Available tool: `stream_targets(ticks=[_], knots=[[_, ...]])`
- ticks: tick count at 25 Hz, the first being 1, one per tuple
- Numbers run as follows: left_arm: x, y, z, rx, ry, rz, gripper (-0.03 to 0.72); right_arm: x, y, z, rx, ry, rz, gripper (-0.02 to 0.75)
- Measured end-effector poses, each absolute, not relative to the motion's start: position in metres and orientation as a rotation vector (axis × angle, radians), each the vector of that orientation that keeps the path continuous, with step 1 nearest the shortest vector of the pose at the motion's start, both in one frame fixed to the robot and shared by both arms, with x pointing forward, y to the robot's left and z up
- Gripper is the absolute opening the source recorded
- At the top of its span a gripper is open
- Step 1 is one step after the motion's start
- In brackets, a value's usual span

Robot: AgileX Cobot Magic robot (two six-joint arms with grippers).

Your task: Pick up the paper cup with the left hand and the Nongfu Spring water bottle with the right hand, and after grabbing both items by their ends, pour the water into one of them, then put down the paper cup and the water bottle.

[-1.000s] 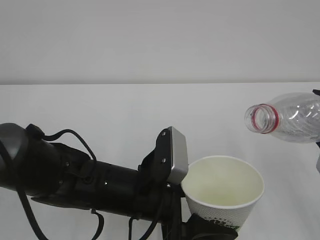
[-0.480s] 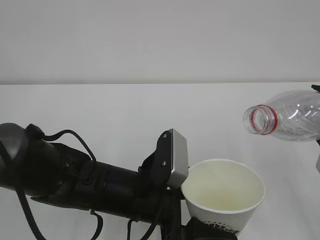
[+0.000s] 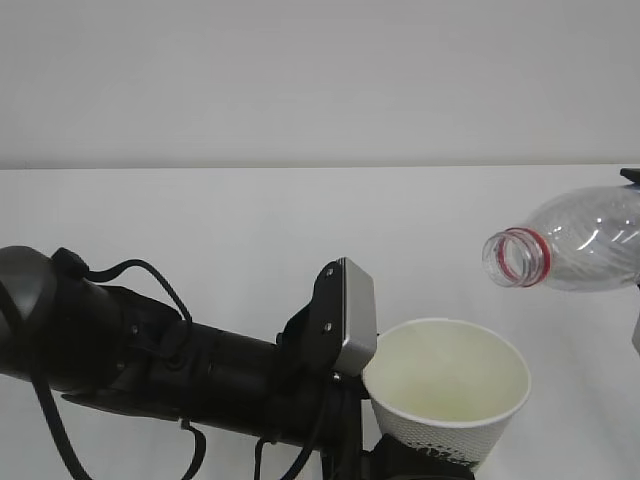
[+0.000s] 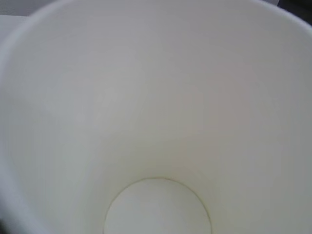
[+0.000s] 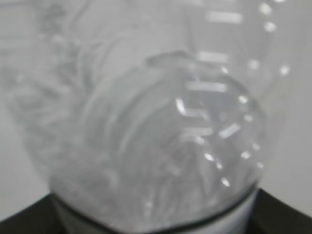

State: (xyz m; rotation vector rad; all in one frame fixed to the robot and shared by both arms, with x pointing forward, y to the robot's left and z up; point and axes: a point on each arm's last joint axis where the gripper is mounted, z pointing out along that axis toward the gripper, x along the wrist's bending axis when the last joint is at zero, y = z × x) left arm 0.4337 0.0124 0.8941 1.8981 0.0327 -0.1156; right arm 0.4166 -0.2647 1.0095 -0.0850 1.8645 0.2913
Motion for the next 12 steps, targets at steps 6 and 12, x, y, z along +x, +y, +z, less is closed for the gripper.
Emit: stream_targets(ticks=[6,12], knots=[[0.4299,0.01,0.894,1.899,0.018,-0.125,0.508,0.4166,-0.2647,1.0095,-0.104,1.863,0.277,0.44],[0.4299,0.01,0.894,1.899,0.018,-0.125,0.508,0.4167,-0.2646,1.0097,-0.119,1.859,0.267,0.44]])
